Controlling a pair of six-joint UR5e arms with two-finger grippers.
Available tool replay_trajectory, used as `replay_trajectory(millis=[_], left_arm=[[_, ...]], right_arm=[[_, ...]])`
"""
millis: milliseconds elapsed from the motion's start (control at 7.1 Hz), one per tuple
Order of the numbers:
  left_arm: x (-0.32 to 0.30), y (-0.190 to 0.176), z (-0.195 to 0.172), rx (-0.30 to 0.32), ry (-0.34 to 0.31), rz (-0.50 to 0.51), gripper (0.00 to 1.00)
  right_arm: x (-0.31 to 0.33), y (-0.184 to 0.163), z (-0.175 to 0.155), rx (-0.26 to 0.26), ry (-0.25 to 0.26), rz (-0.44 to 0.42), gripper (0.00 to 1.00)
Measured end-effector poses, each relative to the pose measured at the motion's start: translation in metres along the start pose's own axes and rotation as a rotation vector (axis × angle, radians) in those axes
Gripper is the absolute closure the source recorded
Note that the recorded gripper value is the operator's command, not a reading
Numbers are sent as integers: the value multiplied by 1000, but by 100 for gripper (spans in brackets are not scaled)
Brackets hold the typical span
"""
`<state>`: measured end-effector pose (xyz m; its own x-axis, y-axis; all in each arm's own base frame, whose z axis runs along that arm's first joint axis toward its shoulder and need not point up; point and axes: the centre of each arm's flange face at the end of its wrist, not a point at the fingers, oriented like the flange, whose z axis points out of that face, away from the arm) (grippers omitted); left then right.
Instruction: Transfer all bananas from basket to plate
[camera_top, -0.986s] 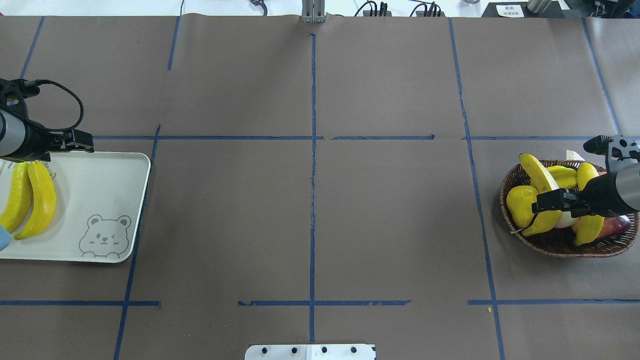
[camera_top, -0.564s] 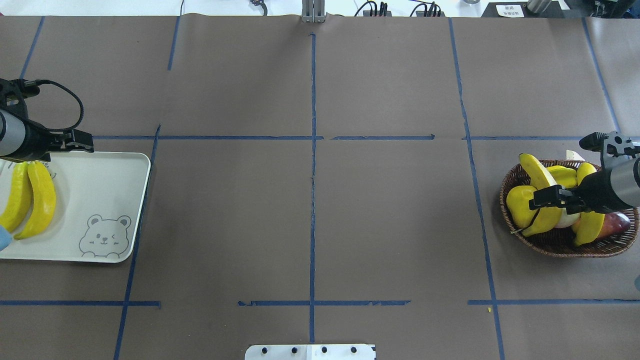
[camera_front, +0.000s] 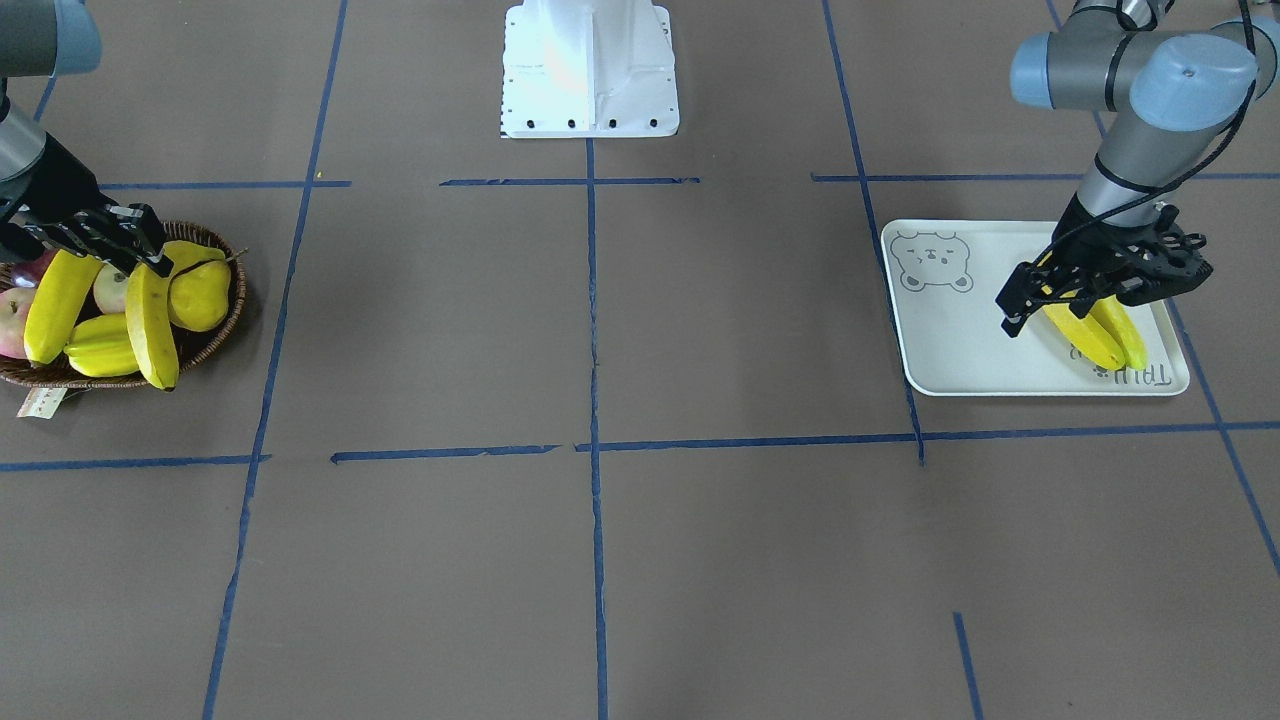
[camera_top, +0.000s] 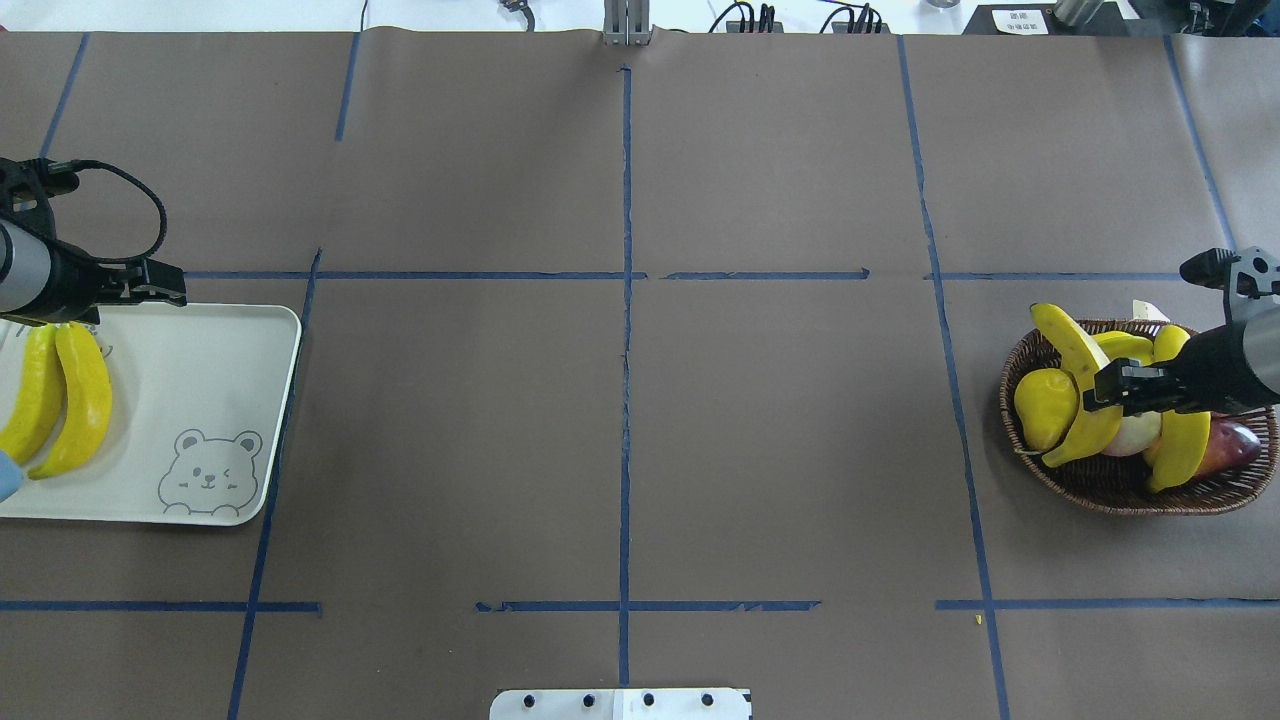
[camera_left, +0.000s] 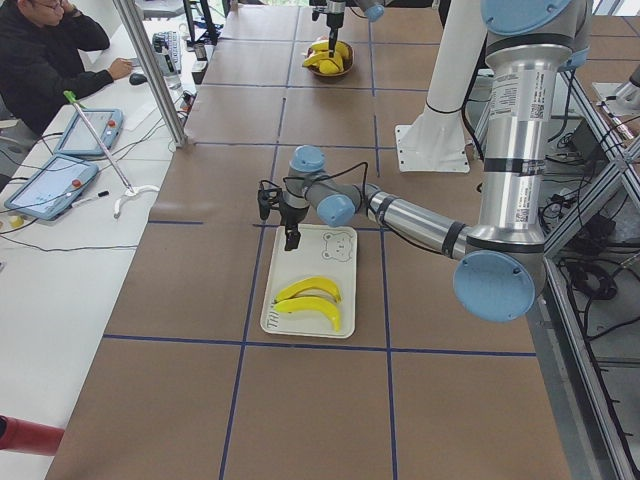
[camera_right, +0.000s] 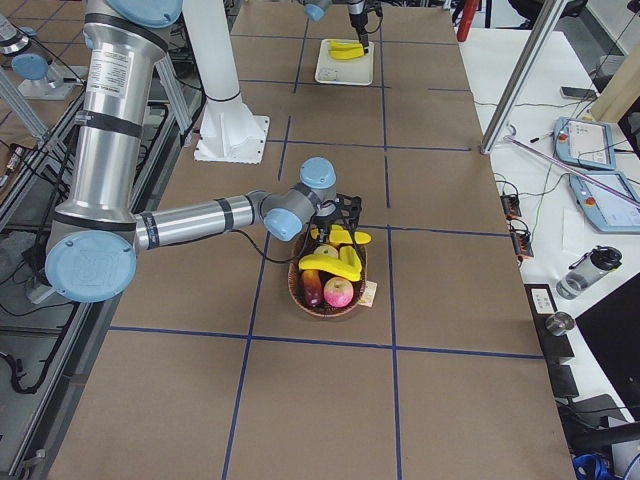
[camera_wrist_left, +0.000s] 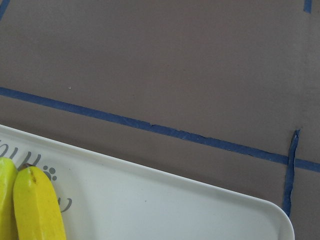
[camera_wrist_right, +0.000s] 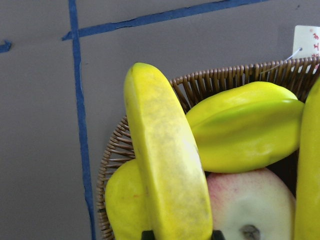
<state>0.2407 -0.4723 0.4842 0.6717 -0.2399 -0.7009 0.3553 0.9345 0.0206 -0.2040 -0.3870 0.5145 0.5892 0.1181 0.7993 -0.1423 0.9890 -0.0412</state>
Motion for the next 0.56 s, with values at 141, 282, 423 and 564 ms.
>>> replay_trajectory(millis=[141, 282, 423, 564], left_arm=[[0, 0, 0, -1, -1, 0, 0], [0, 1, 1, -2, -2, 0, 0], [1, 1, 1, -2, -2, 1, 0], [3, 0, 0, -2, 2, 2, 0]], right_arm=[[2, -3, -7, 1, -12, 9, 98], [3, -7, -16, 8, -26, 18, 100], [4, -13, -34, 22, -56, 28, 100], [-1, -16, -60, 23, -110, 31, 100]])
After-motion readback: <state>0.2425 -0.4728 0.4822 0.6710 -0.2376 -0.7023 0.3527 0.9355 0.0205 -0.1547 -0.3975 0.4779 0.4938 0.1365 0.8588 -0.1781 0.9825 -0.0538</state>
